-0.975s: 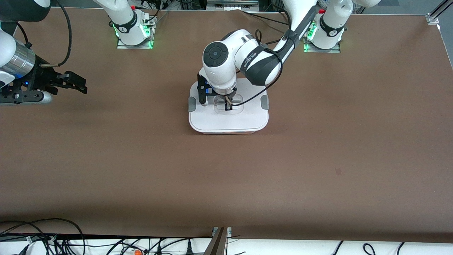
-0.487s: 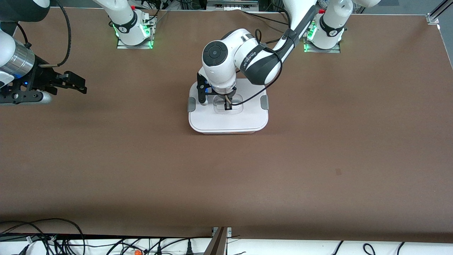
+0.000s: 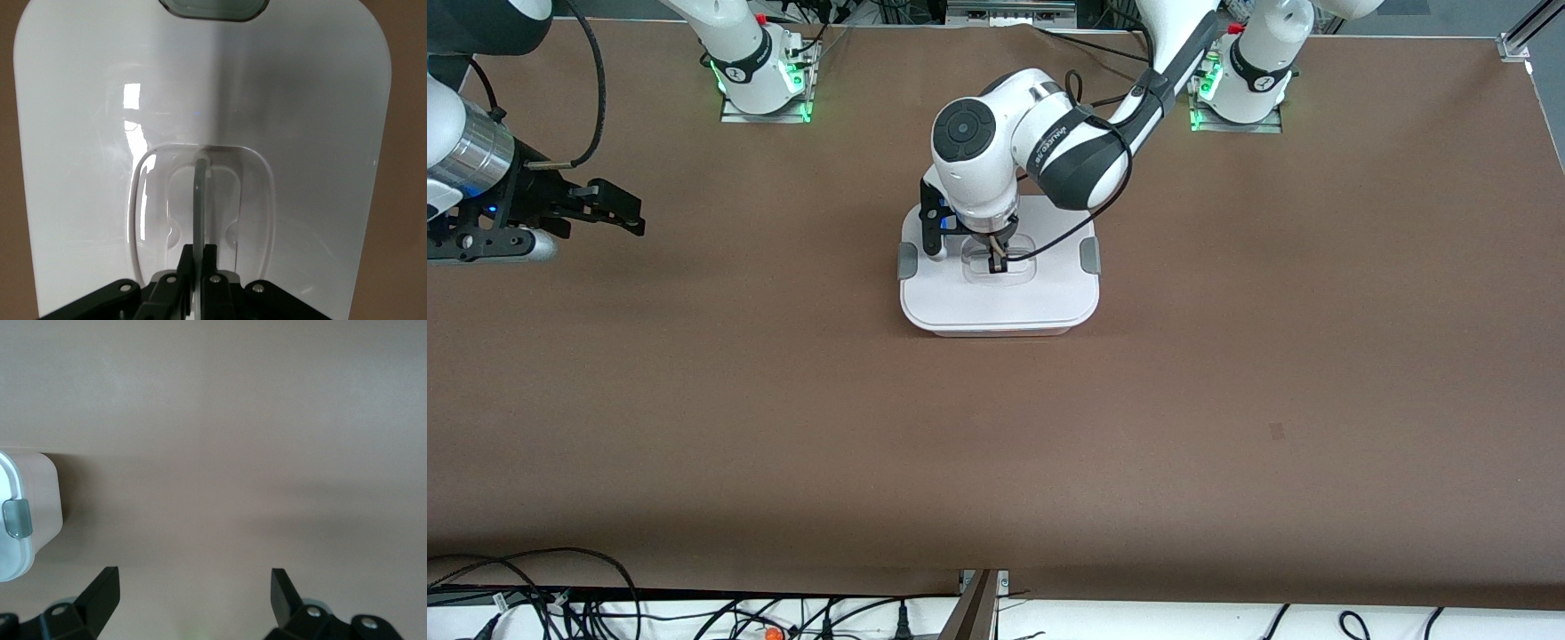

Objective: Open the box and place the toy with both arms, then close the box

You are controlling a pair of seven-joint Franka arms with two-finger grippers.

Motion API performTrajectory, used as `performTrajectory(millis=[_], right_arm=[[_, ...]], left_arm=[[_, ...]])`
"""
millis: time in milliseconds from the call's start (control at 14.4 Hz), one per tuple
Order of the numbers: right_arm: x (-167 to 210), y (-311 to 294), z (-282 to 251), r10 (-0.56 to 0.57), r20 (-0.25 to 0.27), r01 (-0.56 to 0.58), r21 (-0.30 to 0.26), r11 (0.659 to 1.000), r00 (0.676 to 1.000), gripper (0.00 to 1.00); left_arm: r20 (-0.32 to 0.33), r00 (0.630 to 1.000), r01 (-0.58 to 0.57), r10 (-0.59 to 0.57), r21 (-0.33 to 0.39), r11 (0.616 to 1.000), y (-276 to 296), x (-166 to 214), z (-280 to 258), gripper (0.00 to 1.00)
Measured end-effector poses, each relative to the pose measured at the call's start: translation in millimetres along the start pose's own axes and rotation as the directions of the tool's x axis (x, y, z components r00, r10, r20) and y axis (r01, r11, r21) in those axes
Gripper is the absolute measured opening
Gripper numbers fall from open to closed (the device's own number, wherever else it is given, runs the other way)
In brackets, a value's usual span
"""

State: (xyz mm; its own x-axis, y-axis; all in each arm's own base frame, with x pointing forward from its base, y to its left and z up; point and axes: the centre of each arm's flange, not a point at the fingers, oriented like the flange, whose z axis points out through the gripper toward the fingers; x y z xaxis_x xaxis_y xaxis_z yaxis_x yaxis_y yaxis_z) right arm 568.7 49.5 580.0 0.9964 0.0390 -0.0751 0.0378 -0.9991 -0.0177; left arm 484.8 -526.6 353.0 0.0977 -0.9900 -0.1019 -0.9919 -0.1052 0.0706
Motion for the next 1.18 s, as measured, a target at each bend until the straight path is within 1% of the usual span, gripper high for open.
performTrajectory(millis=[557,905,975,1184], right_arm=[[0.0,0.0,0.0,0.000,0.000,0.000,0.000,1.000,1.000,1.00],[0.0,0.5,0.0,0.001,0.000,-0.001,0.000,1.000,1.000,1.00],[0.1,0.5,0.0,0.001,0.000,-0.001,0.000,1.000,1.000,1.00],[0.1,0.6,0.1,0.001,0.000,-0.001,0.000,1.000,1.000,1.00]], left_arm=[[0.002,1.000,-0.004,0.004,0.002,1.000,4.2,-0.3,3.5,0.07],[0.007,1.000,-0.011,0.010,0.015,1.000,4.8,0.5,3.4,0.07],[0.007,1.000,-0.008,0.008,0.016,1.000,4.1,-0.2,2.8,0.11],[-0.005,1.000,0.010,-0.010,0.032,0.999,-4.5,-8.4,-11.9,0.38]])
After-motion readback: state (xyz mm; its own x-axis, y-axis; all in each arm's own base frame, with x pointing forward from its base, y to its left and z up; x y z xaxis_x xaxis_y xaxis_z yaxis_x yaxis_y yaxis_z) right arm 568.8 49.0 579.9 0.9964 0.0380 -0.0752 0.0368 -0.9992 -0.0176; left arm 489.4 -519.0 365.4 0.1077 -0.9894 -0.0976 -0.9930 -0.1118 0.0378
